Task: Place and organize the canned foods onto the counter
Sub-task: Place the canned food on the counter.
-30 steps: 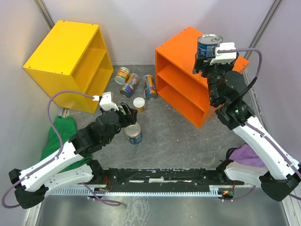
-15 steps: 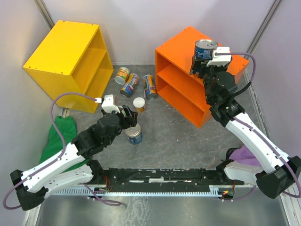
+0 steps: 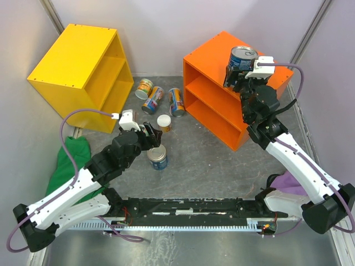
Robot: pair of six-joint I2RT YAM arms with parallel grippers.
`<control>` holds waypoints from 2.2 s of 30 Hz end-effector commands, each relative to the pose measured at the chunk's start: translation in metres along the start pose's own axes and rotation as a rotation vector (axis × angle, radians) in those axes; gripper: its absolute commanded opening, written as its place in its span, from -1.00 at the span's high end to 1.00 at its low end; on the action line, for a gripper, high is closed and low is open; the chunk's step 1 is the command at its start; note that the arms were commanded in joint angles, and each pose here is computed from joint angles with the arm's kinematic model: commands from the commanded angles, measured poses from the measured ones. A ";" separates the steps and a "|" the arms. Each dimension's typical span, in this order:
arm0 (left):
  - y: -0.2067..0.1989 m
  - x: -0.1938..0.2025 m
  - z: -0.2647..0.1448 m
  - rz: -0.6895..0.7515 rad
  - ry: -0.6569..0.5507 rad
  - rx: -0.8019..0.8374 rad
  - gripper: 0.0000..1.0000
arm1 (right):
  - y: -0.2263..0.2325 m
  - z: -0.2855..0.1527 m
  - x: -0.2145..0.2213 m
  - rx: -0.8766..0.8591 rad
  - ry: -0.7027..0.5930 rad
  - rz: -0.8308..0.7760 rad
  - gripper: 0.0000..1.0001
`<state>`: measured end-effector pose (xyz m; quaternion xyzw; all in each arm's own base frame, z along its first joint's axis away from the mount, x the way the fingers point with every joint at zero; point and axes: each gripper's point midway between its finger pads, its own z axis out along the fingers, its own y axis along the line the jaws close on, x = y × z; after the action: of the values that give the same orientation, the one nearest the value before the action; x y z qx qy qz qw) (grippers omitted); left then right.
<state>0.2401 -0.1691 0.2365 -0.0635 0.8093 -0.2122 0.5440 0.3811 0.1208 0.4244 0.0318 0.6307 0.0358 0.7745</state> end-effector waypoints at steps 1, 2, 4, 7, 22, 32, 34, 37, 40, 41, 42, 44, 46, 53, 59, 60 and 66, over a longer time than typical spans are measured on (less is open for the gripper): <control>-0.012 -0.009 0.000 -0.030 -0.024 0.060 -0.64 | 0.003 0.001 -0.018 -0.007 -0.043 0.065 0.24; -0.012 -0.009 0.001 -0.037 -0.025 0.061 -0.64 | 0.003 0.002 -0.015 -0.006 -0.029 0.061 0.21; -0.013 -0.009 0.002 -0.046 -0.023 0.063 -0.64 | 0.004 0.002 -0.008 -0.007 -0.006 0.059 0.11; -0.014 -0.009 0.002 -0.059 -0.024 0.066 -0.64 | 0.006 0.005 0.005 -0.006 0.033 0.050 -0.07; -0.008 -0.014 0.012 -0.098 -0.038 0.065 -0.65 | 0.030 0.054 0.028 0.008 0.121 -0.050 -0.01; 0.004 -0.021 0.017 -0.076 -0.042 0.058 -0.67 | 0.024 0.112 0.053 0.062 0.153 -0.054 -0.01; 0.007 -0.021 0.019 -0.075 -0.039 0.050 -0.67 | 0.022 0.124 0.058 0.067 0.159 -0.049 -0.01; 0.011 -0.020 0.022 -0.076 -0.034 0.043 -0.67 | 0.022 0.140 0.060 0.065 0.159 -0.044 -0.01; 0.015 -0.019 0.025 -0.082 -0.031 0.040 -0.67 | 0.021 0.154 0.067 0.074 0.168 -0.053 -0.01; 0.016 -0.018 0.026 -0.083 -0.028 0.038 -0.67 | 0.020 0.158 0.069 0.081 0.170 -0.057 -0.01; 0.018 -0.017 0.027 -0.085 -0.028 0.034 -0.67 | 0.018 0.162 0.070 0.089 0.169 -0.058 -0.02; 0.020 -0.016 0.028 -0.088 -0.026 0.030 -0.67 | 0.015 0.169 0.075 0.099 0.176 -0.059 -0.02; 0.022 -0.016 0.029 -0.093 -0.027 0.025 -0.68 | 0.012 0.174 0.077 0.104 0.179 -0.058 -0.02; 0.028 -0.015 0.032 -0.104 -0.023 0.013 -0.68 | 0.013 0.184 0.091 0.099 0.209 -0.074 -0.04; 0.029 -0.015 0.032 -0.110 -0.022 0.014 -0.68 | 0.013 0.182 0.100 0.099 0.231 -0.079 -0.10; 0.029 -0.015 0.031 -0.112 -0.022 0.013 -0.68 | 0.013 0.181 0.100 0.100 0.234 -0.077 -0.21; 0.029 -0.016 0.027 -0.126 -0.027 0.016 -0.68 | 0.012 0.171 0.102 0.096 0.253 -0.049 -0.79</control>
<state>0.2740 -0.1426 0.2138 -0.1167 0.8111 -0.2324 0.5239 0.5706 0.1404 0.4173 0.0471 0.6645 -0.0151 0.7457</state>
